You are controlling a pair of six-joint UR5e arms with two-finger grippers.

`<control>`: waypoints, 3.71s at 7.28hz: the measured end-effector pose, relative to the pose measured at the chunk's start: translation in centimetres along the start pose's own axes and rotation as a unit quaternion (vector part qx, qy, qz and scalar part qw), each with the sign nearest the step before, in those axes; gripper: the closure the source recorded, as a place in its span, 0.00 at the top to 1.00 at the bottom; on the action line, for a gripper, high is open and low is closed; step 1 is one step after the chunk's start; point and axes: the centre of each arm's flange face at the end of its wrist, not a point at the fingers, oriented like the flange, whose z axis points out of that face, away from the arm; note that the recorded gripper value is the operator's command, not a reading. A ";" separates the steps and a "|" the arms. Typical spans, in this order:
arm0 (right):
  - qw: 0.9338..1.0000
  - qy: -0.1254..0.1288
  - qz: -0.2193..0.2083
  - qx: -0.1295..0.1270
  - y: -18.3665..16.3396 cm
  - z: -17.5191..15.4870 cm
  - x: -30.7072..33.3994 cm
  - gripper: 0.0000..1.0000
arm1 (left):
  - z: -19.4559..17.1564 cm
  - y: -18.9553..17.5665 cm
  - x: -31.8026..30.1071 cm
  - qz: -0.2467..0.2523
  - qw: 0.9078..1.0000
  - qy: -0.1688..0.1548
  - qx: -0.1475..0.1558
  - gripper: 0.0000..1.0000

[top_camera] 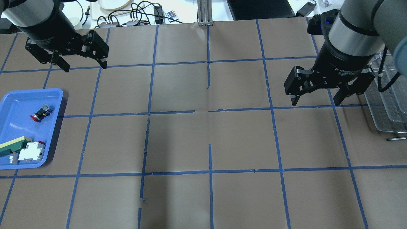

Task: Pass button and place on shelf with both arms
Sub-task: 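Move the left gripper over the blue tray toward the red button, then lower the left gripper and grasp the red push button in the tray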

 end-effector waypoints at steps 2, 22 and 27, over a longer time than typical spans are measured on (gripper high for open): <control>1.000 0.003 0.000 0.001 0.0 0.0 0.1 1.00 | 0.0 0.0 0.0 0.001 1.000 0.000 0.000 0.99; 1.000 -0.003 0.007 0.019 -0.9 1.7 0.0 1.00 | 32.8 -2.7 -44.3 0.321 0.937 0.075 0.116 0.98; 0.987 -0.088 0.133 0.015 -1.2 1.6 -1.5 1.00 | 35.7 -0.8 -44.3 0.311 0.939 0.071 0.131 0.79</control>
